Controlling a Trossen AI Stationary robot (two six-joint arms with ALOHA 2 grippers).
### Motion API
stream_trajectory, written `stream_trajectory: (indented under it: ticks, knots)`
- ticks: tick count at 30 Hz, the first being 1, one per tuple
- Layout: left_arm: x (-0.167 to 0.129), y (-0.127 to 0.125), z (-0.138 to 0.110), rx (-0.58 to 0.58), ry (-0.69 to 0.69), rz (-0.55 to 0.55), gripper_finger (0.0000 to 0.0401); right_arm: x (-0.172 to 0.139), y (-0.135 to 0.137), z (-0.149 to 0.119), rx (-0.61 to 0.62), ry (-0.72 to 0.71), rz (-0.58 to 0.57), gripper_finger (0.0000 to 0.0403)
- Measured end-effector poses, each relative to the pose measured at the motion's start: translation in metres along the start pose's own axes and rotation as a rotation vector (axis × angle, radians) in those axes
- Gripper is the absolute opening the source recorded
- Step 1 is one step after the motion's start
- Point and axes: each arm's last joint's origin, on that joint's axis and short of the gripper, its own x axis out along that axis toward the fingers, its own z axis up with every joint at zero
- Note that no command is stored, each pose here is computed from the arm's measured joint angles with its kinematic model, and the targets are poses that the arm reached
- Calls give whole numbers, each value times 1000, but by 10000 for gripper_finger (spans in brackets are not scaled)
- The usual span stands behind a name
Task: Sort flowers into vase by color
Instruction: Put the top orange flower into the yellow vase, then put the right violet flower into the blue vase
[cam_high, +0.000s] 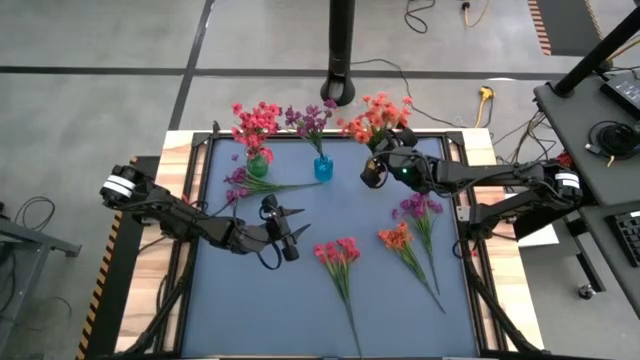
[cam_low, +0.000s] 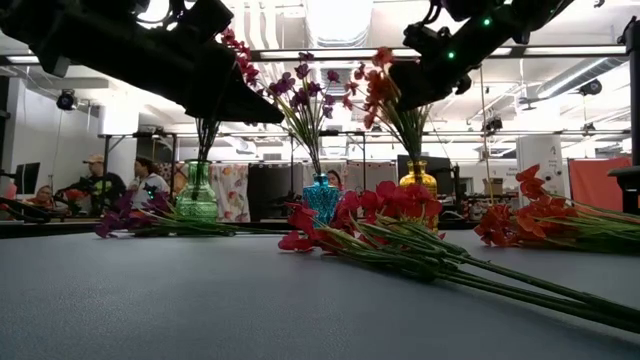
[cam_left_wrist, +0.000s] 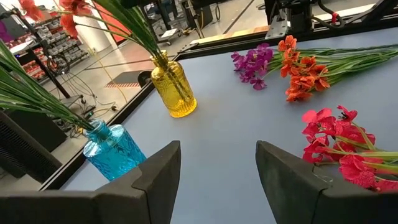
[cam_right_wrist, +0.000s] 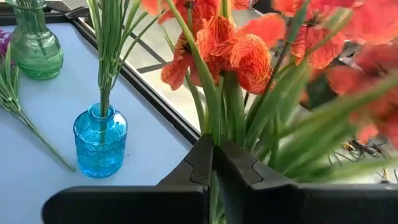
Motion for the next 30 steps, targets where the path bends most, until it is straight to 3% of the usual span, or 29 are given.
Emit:
stream_trajectory:
  ticks: [5, 12, 20, 30]
  knots:
    - [0, 0, -2, -35, 15, -2, 192, -1, -1, 2, 5, -5, -1, 33]
    - [1, -3, 0, -63, 84, -2, 192, -3, -2, 3, 11, -11, -6, 104]
    - [-8, -14, 7, 0, 314, -42, 192, -18, -13, 7, 90, -12, -2, 156]
    - [-41, -26, 13, 16, 496, -38, 192, -48, -6, 2, 100, 40, 112, 183]
